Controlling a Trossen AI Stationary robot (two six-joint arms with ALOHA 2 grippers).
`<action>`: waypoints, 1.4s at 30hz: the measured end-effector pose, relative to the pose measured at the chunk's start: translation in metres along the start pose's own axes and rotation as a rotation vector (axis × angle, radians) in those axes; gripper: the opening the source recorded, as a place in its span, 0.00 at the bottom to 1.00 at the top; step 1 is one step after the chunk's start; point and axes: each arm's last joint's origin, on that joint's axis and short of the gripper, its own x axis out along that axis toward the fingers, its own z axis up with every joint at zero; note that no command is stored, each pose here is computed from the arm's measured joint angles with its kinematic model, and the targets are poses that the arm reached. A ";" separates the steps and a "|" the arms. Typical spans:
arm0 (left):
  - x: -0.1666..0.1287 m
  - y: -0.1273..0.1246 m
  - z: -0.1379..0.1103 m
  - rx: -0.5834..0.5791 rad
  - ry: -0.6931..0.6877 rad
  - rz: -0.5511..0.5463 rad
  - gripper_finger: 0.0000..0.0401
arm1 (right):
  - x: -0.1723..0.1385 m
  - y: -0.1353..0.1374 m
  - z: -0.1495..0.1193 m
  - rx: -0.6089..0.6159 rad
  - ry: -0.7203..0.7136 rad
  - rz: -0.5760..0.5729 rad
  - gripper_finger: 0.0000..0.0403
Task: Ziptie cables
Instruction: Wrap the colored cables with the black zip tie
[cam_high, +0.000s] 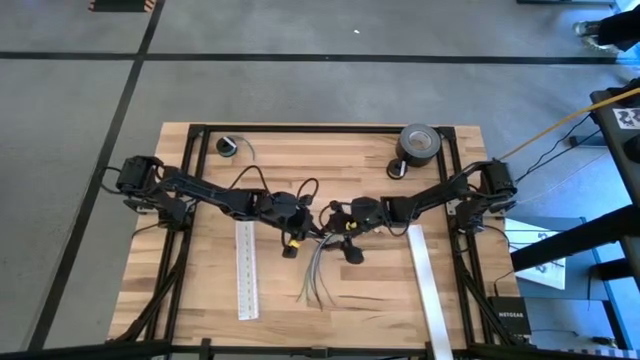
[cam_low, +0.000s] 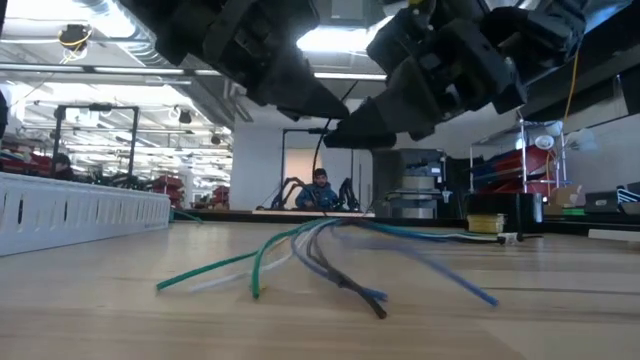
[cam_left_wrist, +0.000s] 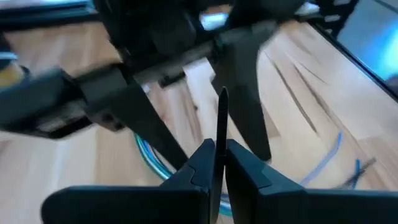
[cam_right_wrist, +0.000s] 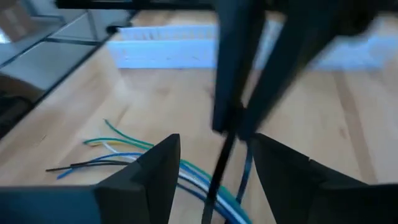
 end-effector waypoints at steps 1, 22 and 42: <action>0.000 0.001 -0.001 0.000 0.002 -0.009 0.02 | -0.001 -0.002 0.000 -0.004 -0.004 0.014 0.47; 0.004 0.008 0.000 0.029 -0.054 -0.068 0.02 | 0.006 -0.018 -0.008 -0.061 -0.094 0.279 0.05; -0.002 0.013 0.016 -0.196 0.143 0.028 0.28 | 0.007 -0.020 -0.013 -0.023 -0.033 0.158 0.00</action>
